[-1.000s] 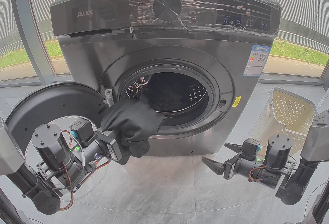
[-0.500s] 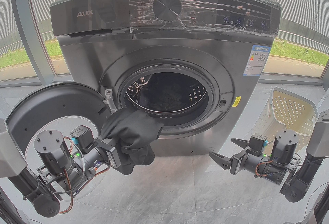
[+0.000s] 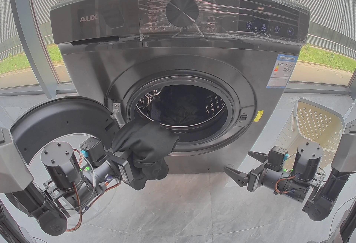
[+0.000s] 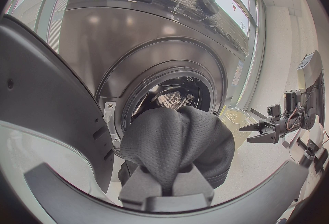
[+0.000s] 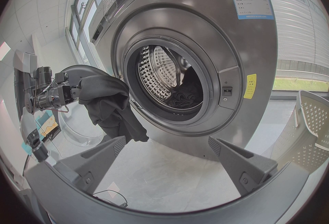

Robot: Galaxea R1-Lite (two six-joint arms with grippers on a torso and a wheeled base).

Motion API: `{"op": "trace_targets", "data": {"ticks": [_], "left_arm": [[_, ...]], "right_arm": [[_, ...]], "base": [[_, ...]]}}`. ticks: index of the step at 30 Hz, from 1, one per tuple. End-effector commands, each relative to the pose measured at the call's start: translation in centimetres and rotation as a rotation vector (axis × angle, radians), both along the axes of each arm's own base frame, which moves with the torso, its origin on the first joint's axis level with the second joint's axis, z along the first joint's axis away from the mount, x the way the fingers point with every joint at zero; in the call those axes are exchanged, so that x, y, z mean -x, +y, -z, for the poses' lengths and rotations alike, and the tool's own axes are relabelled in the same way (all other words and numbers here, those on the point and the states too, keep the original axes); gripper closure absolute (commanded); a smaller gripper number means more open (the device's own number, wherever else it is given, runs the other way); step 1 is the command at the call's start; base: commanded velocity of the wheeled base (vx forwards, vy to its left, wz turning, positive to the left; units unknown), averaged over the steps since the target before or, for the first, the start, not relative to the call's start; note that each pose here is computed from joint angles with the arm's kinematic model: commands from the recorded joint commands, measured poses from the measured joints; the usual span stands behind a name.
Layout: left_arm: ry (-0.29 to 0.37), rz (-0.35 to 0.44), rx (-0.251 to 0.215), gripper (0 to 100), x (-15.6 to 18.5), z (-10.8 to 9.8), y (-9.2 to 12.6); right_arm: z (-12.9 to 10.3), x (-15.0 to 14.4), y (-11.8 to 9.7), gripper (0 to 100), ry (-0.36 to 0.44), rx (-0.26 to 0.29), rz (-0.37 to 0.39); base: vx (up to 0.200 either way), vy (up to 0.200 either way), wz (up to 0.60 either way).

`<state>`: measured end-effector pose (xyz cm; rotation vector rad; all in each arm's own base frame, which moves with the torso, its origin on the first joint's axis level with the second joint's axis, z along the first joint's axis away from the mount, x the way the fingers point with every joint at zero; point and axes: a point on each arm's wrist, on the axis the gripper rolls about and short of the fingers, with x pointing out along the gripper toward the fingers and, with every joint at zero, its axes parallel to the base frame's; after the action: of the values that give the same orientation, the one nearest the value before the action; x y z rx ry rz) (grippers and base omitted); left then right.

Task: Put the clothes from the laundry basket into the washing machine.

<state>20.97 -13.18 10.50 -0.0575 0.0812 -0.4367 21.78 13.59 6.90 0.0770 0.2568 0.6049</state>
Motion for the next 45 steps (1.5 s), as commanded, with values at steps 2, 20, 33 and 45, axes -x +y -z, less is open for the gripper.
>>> {"op": "trace_targets", "data": {"ticks": [2,20,33,45], "left_arm": [[0.008,0.001,-0.006,100,0.0,0.2,0.0],[0.037,0.007,-0.029,100,-0.2,1.1,-0.4],[0.060,0.029,-0.038,100,0.0,1.7,-1.0],[0.087,0.029,-0.052,100,-0.1,2.5,-1.1]], "right_arm": [[0.1,0.0,0.1,0,0.002,0.001,-0.001],[0.3,0.5,0.3,0,0.015,0.007,-0.018],[0.3,0.5,0.4,0,0.016,0.006,-0.020],[0.4,0.5,0.4,0,0.020,0.009,-0.020]], "base": [[0.000,0.000,0.00],[0.067,0.000,0.00],[0.000,0.000,0.00],[0.033,0.000,0.00]]}}
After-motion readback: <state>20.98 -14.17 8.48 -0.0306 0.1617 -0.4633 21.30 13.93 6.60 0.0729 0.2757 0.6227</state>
